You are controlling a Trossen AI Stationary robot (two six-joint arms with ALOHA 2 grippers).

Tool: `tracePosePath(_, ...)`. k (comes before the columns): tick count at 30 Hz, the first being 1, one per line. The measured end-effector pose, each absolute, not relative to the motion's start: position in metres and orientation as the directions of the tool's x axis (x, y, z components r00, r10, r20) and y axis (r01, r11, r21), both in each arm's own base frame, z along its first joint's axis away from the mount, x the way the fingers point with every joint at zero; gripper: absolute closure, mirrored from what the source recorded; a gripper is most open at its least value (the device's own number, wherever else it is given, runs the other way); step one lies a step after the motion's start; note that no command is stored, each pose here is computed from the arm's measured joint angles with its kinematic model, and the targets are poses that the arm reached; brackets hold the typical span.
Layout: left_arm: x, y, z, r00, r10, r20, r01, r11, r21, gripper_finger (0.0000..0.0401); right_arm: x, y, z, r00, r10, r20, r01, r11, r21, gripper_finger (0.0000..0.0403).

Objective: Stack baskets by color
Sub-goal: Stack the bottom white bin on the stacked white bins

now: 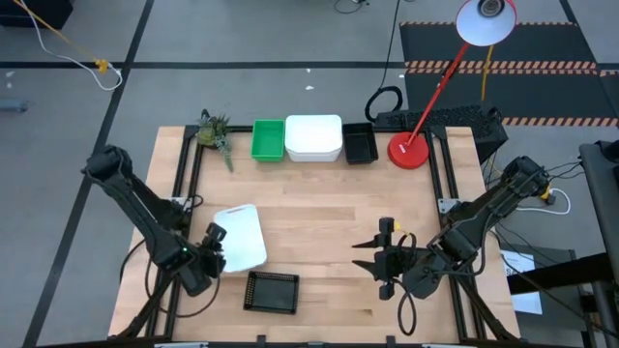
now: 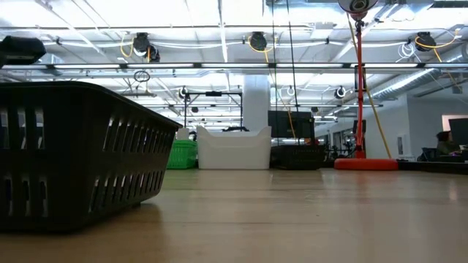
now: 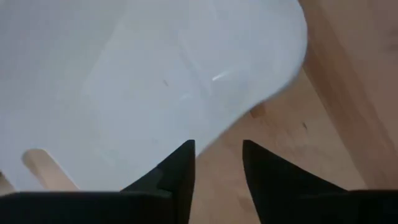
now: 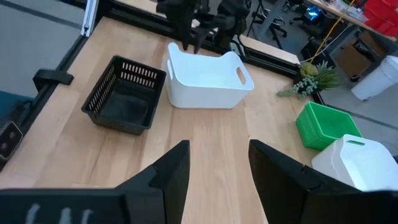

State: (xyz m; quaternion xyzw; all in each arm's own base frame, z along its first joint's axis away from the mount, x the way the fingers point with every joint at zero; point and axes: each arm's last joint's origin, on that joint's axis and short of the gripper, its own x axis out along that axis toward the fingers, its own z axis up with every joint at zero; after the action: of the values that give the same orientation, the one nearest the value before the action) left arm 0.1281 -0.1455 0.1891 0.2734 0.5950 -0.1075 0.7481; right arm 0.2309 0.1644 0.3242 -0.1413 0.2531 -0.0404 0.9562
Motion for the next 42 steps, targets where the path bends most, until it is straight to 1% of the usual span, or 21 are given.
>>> tracePosePath(3, 0.130, -0.147, 0.183, 0.246, 0.188, -0.951, 0.494, 0.820, 0.290, 0.0284, 0.231, 0.165, 0.320, 0.868, -0.149, -0.474, 0.004, 0.956, -0.293, 0.0245)
tracePosePath(8, 0.137, -0.145, 0.180, 0.252, 0.217, -0.943, 0.449, 0.837, 0.313, 0.0315, 0.231, 0.164, 0.314, 0.866, -0.151, -0.477, -0.005, 0.951, -0.310, 0.0245)
tracePosePath(14, 0.158, -0.145, 0.182, 0.356, 0.128, -0.926, 0.490, 0.818, 0.301, 0.0376, 0.232, 0.165, 0.315, 0.874, -0.144, -0.464, -0.009, 0.950, -0.312, 0.0245)
tracePosePath(15, 0.163, -0.144, 0.183, 0.377, 0.117, -0.919, 0.477, 0.825, 0.301, 0.0387, 0.232, 0.165, 0.316, 0.876, -0.142, -0.460, -0.011, 0.949, -0.315, 0.0245)
tracePosePath(17, 0.174, -0.138, 0.184, 0.420, 0.138, -0.897, 0.411, 0.852, 0.324, 0.0395, 0.233, 0.166, 0.317, 0.883, -0.137, -0.450, -0.012, 0.950, -0.313, 0.0245)
tracePosePath(20, 0.184, -0.124, 0.185, 0.428, 0.190, -0.883, 0.308, 0.889, 0.340, 0.0387, 0.233, 0.166, 0.317, 0.883, -0.137, -0.450, -0.012, 0.950, -0.313, 0.0245)
tracePosePath(24, 0.190, -0.111, 0.184, 0.382, 0.205, -0.901, 0.210, 0.931, 0.300, 0.0371, 0.233, 0.166, 0.317, 0.882, -0.137, -0.450, -0.012, 0.950, -0.313, 0.0245)
tracePosePath(26, 0.190, -0.108, 0.183, 0.357, 0.192, -0.914, 0.194, 0.942, 0.273, 0.0359, 0.233, 0.166, 0.317, 0.882, -0.137, -0.451, -0.012, 0.950, -0.313, 0.0245)
tracePosePath(29, 0.188, -0.107, 0.182, 0.332, 0.198, -0.922, 0.174, 0.948, 0.266, 0.0330, 0.233, 0.166, 0.317, 0.882, -0.137, -0.451, -0.012, 0.950, -0.312, 0.0245)
tracePosePath(34, 0.178, -0.102, 0.180, 0.270, 0.278, -0.922, 0.151, 0.933, 0.326, 0.0276, 0.233, 0.167, 0.316, 0.880, -0.114, -0.461, -0.031, 0.955, -0.295, 0.0245)
tracePosePath(36, 0.176, -0.101, 0.174, 0.265, 0.278, -0.923, 0.164, 0.931, 0.327, 0.0264, 0.233, 0.167, 0.316, 0.880, -0.113, -0.462, -0.027, 0.958, -0.286, 0.0245)
tracePosePath(39, 0.174, -0.100, 0.164, 0.270, 0.250, -0.930, 0.210, 0.927, 0.311, 0.0263, 0.233, 0.167, 0.316, 0.880, -0.113, -0.462, -0.020, 0.962, -0.273, 0.0245)
tracePosePath(42, 0.175, -0.100, 0.160, 0.310, 0.257, -0.915, 0.226, 0.915, 0.333, 0.0292, 0.233, 0.167, 0.316, 0.880, -0.113, -0.462, -0.019, 0.962, -0.272, 0.0245)
